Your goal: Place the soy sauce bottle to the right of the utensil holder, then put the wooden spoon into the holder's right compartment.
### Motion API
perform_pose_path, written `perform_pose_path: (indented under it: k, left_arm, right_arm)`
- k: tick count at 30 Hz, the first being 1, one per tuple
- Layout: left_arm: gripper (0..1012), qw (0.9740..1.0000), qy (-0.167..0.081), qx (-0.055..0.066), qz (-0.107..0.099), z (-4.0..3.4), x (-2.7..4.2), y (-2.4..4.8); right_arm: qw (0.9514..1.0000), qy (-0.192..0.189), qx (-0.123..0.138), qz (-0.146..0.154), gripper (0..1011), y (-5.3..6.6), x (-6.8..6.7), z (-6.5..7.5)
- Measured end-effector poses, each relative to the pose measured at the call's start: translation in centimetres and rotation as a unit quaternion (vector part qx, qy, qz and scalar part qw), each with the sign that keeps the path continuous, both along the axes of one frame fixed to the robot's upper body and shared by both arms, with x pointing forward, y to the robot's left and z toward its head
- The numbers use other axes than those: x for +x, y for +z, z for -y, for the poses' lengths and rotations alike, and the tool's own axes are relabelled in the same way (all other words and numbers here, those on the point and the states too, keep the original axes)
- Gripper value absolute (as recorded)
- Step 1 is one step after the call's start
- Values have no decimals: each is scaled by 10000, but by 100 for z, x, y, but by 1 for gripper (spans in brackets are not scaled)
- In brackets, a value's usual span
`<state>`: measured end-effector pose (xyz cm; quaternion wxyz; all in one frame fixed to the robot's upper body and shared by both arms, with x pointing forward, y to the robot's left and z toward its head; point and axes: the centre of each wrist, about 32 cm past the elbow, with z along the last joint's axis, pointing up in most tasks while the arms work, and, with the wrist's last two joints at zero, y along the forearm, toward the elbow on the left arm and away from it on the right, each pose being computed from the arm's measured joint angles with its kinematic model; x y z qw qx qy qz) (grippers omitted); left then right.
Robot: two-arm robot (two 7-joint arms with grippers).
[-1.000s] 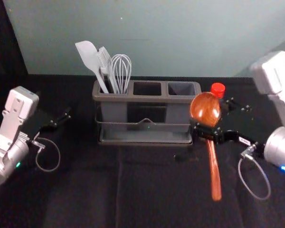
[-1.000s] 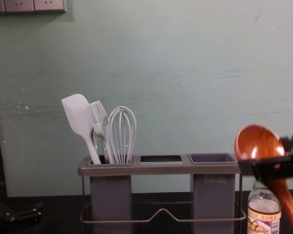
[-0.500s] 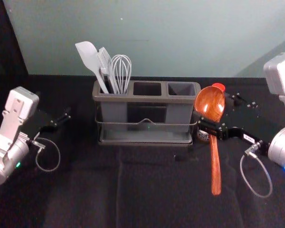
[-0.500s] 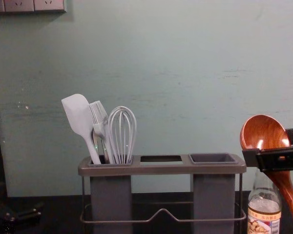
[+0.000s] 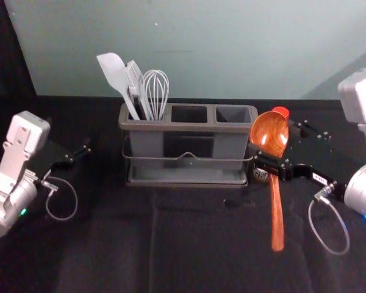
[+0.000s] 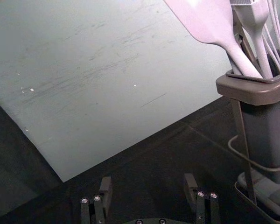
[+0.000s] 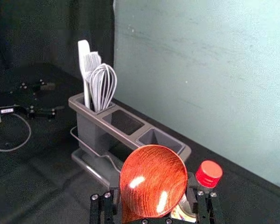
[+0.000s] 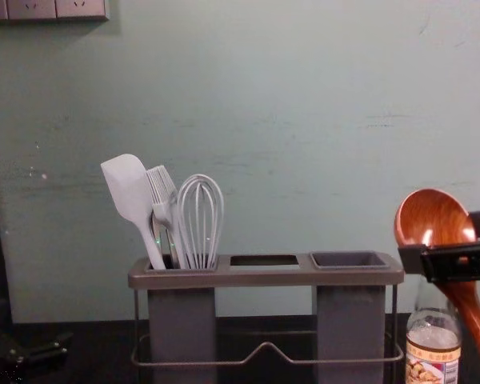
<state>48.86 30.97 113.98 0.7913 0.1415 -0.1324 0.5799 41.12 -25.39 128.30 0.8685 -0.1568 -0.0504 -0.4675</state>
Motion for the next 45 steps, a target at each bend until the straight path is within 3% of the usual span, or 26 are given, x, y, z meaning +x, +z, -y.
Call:
perform_pose_path:
  k: [2, 6, 8, 13, 16, 19, 21, 22, 28, 31, 37, 45]
  left_arm:
    - [1005, 10000, 0, -1, 0, 0, 0, 0]
    - [1005, 10000, 0, 0, 0, 0, 0, 0]
    - [1005, 10000, 0, 0, 0, 0, 0, 0]
    - [1005, 10000, 0, 0, 0, 0, 0, 0]
    - [1005, 10000, 0, 0, 0, 0, 0, 0]
    - [1005, 10000, 0, 0, 0, 0, 0, 0]
    - [1005, 10000, 0, 0, 0, 0, 0, 0]
    - [1005, 10000, 0, 0, 0, 0, 0, 0]
    - [1005, 10000, 0, 0, 0, 0, 0, 0]
    - [1005, 10000, 0, 0, 0, 0, 0, 0]
    - [1005, 10000, 0, 0, 1, 0, 0, 0]
    - [1005, 10000, 0, 0, 0, 0, 0, 0]
  right_arm:
    - [10000, -35, 17, 92, 843, 4, -12, 4]
    - [9983, -100, 80, 575, 844, 80, -40, 4]
    - [9954, -109, 73, 953, 844, 150, -41, 4]
    - [9821, -68, 28, 1881, 844, 306, 14, 10]
    - [9748, -4, 6, 2230, 844, 339, 66, 19]
    - [9626, 124, -27, 2707, 843, 361, 176, 31]
    - [9581, 175, -29, 2859, 844, 361, 233, 37]
    - [9536, 252, -19, 3000, 844, 358, 295, 40]
    - [9406, 538, 24, 3351, 843, 311, 542, 29]
    - [9368, 616, 29, 3443, 844, 282, 663, 21]
    - [9348, 664, 85, 3487, 843, 208, 858, -11]
    - [9340, 687, 35, 3506, 844, 24, 1085, -95]
